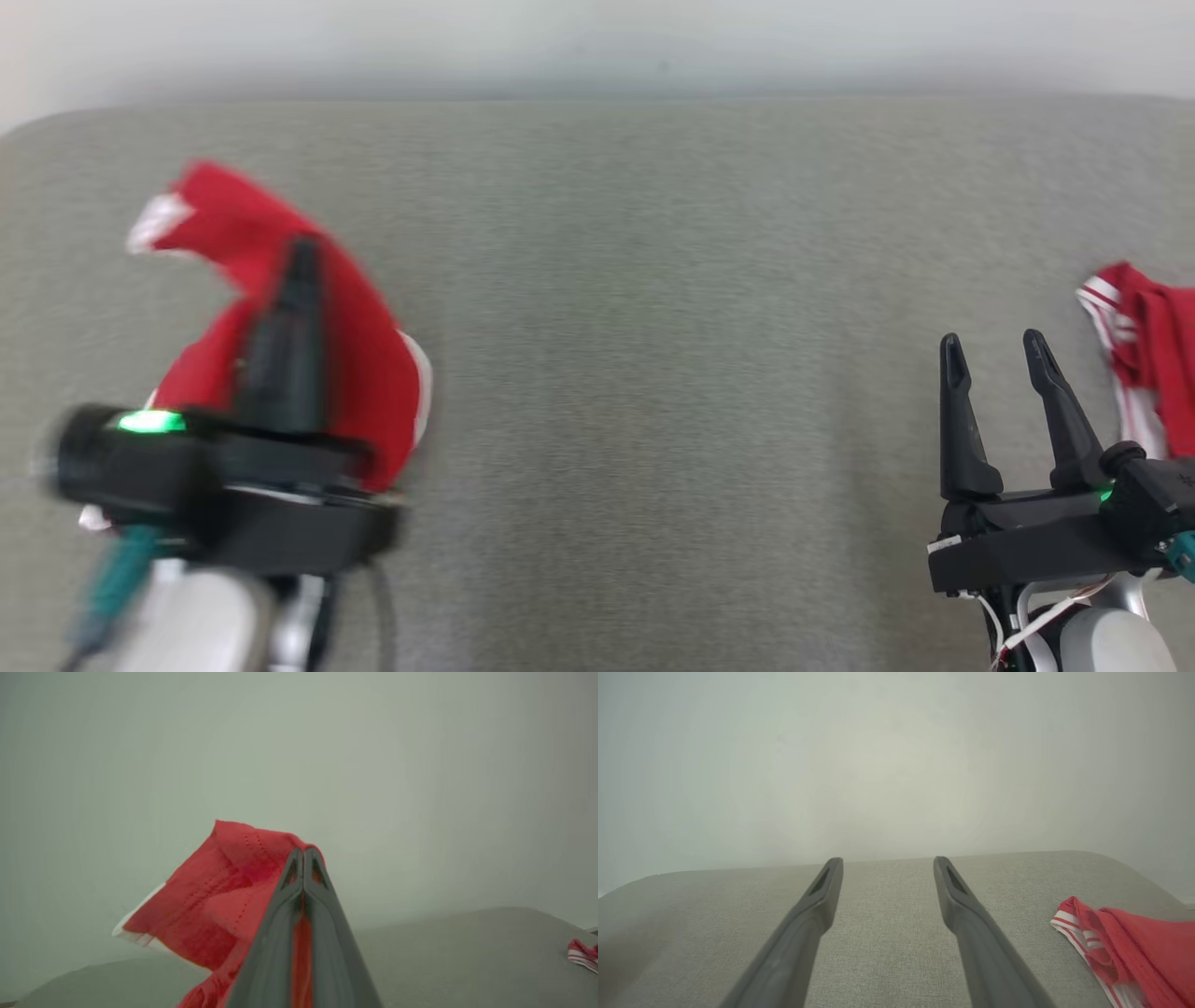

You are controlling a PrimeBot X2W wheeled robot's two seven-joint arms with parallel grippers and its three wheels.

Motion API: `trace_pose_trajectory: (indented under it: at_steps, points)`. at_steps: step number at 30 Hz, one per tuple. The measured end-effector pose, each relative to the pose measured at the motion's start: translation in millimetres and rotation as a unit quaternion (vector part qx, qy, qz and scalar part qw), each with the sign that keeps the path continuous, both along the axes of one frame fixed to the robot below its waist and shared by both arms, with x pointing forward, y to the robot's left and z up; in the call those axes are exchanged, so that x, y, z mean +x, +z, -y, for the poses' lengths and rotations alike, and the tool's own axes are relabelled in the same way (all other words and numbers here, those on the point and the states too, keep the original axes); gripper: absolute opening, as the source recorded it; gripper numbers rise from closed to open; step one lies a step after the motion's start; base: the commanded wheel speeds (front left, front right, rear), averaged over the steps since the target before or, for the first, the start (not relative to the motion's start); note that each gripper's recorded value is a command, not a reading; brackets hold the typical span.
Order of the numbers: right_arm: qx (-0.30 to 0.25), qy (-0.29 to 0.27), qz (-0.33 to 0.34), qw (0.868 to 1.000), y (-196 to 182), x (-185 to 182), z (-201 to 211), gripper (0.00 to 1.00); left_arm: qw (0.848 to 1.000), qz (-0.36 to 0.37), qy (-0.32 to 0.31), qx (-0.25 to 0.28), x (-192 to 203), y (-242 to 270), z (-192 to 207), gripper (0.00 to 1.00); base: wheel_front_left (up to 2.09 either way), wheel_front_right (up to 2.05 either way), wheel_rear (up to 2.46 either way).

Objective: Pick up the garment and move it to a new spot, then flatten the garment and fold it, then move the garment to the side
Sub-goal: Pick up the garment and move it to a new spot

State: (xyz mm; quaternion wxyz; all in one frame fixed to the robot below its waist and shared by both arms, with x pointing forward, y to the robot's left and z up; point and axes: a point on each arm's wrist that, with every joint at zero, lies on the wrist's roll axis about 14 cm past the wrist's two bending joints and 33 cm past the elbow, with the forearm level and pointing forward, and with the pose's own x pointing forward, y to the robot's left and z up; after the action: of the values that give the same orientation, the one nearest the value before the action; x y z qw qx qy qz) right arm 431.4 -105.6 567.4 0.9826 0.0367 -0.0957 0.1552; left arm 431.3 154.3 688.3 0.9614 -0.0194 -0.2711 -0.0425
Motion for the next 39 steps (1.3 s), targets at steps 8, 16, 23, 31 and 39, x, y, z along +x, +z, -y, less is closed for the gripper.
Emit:
trace_pose_trajectory:
  at_steps: [8, 16, 23, 31, 39]
  points:
    - [0.004, -0.053, -0.009, 0.999, -7, -8, 37, 1.00, 0.981, -0.060, -0.184, 0.005, 23, -42, 127, 0.00, 0.00, 0.00, 0.00]
    - [0.000, -0.116, -0.026, 0.993, -19, -23, 78, 1.00, 0.937, -0.114, -0.329, 0.038, 30, -86, 239, 0.00, 0.00, 0.00, 0.00]
    - [0.000, -0.175, -0.048, 0.983, -34, -40, 115, 1.00, 0.898, -0.168, -0.402, 0.062, 28, -137, 301, 0.00, 0.00, 0.00, 0.00]
    - [-0.010, -0.212, -0.066, 0.975, -47, -43, 138, 1.00, 0.872, -0.186, -0.449, 0.045, 19, -159, 330, 1.00, 0.00, 0.00, 0.00]
    - [-0.018, -0.201, -0.048, 0.978, -35, -35, 132, 1.00, 0.885, -0.139, -0.444, -0.002, 14, -113, 315, 1.00, 0.00, 0.00, 0.00]
